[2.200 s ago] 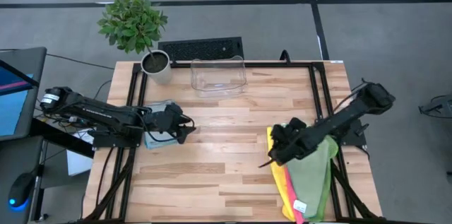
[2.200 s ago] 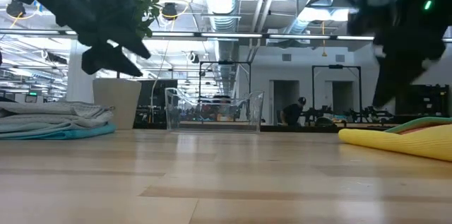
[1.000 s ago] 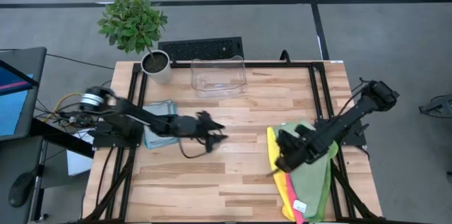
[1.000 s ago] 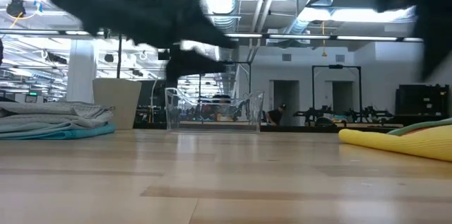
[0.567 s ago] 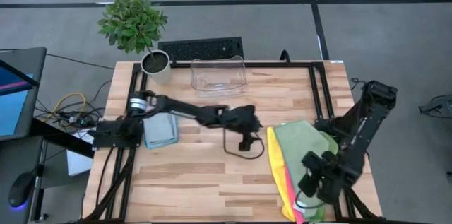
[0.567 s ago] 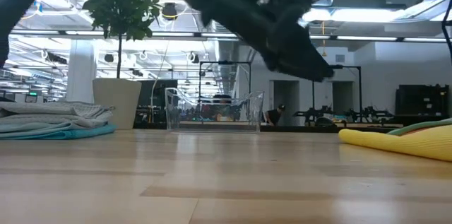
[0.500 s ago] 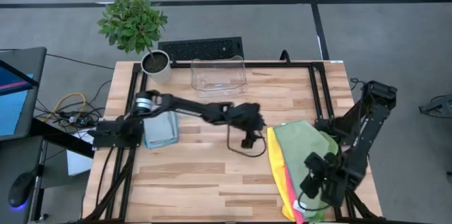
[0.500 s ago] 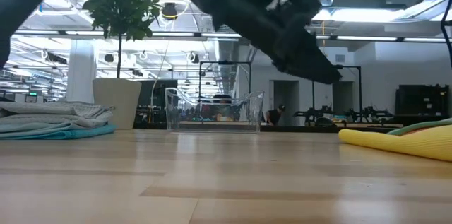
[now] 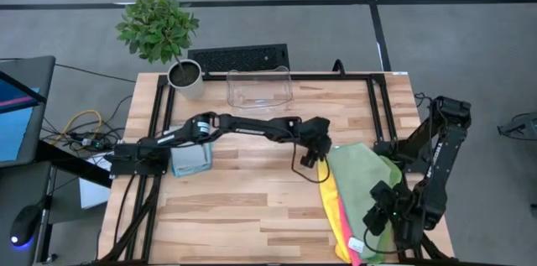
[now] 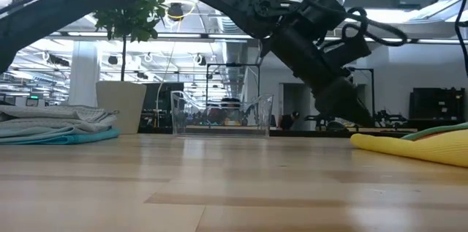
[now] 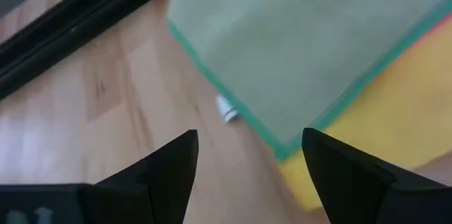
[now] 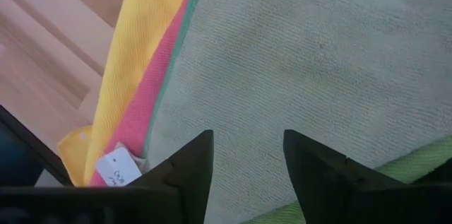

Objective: Fold microfiber towels
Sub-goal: Fold the light green microfiber cloth

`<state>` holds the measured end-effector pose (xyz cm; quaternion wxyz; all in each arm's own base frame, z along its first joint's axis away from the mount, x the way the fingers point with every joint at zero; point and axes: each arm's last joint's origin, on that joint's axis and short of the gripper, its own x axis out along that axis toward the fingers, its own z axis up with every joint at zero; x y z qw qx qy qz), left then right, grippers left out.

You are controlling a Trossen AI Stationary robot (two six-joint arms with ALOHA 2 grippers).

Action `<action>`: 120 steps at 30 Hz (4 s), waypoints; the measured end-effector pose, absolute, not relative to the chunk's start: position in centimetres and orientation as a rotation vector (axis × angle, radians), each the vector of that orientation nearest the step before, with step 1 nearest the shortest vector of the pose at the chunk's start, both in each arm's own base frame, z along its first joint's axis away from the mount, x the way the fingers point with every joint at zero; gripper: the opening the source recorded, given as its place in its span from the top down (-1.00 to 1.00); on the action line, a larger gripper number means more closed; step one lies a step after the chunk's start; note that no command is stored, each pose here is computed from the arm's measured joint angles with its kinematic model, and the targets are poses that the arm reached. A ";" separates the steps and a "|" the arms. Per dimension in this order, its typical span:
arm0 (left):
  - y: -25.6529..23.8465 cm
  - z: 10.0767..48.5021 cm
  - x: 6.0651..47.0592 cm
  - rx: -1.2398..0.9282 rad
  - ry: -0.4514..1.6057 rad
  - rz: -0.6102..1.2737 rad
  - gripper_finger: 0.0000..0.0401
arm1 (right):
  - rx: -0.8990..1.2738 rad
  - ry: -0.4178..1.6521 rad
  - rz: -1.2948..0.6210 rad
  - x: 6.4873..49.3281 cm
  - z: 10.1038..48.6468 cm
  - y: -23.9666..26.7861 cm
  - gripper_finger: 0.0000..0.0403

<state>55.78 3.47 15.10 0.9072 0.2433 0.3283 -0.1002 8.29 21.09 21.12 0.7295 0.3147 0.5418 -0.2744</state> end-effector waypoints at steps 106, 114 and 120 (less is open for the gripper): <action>-5.9 39.0 41.8 0.296 0.640 -0.162 -0.23 | 0.482 1.610 -0.616 16.2 15.7 34.0 0.19; -5.9 39.0 41.8 0.294 0.641 -0.161 -0.23 | 0.425 1.629 -0.592 16.1 16.2 33.8 0.69; -5.8 38.7 41.6 0.296 0.669 -0.156 -0.23 | 0.375 1.648 -0.521 16.5 17.2 34.0 0.87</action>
